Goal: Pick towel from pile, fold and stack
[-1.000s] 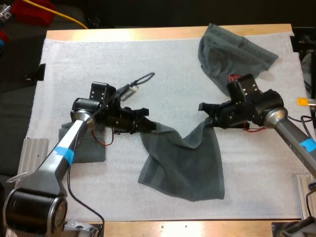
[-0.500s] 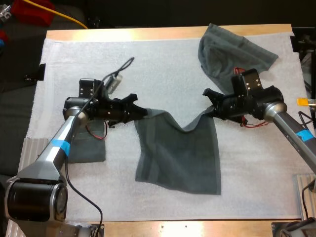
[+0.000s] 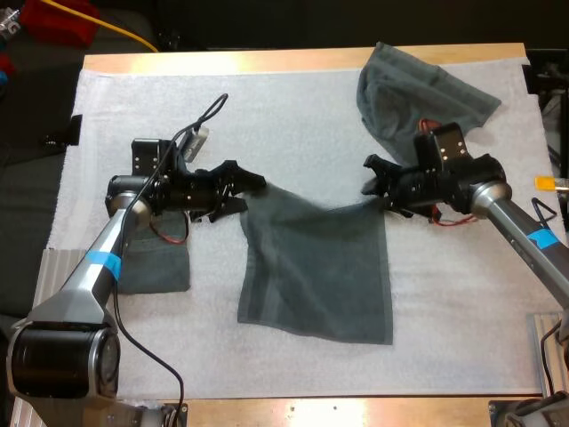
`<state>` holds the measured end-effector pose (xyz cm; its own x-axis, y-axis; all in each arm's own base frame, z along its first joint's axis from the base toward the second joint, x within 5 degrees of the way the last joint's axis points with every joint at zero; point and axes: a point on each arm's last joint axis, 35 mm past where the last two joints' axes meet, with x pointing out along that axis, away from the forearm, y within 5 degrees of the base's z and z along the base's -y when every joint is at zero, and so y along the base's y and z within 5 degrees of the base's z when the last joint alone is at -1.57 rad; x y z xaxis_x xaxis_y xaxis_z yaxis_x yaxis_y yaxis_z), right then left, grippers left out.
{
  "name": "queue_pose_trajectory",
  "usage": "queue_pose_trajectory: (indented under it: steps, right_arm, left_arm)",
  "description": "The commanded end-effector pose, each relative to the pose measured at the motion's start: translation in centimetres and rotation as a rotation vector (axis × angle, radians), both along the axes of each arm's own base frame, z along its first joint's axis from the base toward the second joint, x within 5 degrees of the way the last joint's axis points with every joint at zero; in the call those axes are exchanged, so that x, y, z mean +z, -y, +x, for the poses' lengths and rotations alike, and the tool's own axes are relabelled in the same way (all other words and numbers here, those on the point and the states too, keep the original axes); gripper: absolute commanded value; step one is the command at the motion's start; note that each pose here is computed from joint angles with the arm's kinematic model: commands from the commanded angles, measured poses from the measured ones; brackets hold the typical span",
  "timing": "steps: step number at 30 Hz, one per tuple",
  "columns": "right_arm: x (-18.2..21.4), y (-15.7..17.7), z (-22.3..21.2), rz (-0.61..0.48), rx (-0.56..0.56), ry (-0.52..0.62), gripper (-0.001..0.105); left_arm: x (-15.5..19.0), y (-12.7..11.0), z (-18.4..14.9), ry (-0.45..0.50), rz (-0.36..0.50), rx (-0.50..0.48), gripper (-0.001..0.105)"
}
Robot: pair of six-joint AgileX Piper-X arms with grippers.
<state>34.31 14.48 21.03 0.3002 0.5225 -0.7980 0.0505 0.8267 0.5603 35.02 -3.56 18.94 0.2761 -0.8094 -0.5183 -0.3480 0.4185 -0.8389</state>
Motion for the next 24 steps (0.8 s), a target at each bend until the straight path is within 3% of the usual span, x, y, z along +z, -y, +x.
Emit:
queue_pose_trajectory:
  steps: [1,7,17,20,24]
  right_arm:
    - [0.7,0.1,0.1,0.01,0.042,0.049,0.059]
    - [2.7,0.3,-0.5,-0.045,0.167,0.188,0.061]
    - [6.6,1.5,-3.4,-0.15,0.264,0.267,0.061]
    - [7.4,2.0,-4.5,-0.182,0.298,0.266,0.061]
    - [8.7,2.6,-6.2,-0.215,0.334,0.258,0.061]
  left_arm:
    - [0.4,0.0,0.2,0.043,-0.027,-0.019,0.063]
    - [1.6,0.1,0.2,0.134,-0.049,-0.075,0.06]
    - [5.7,0.1,-2.7,0.253,0.001,-0.157,0.06]
    - [6.7,0.0,-4.1,0.269,0.03,-0.191,0.06]
    - [8.2,-0.3,-6.3,0.289,0.155,-0.223,0.06]
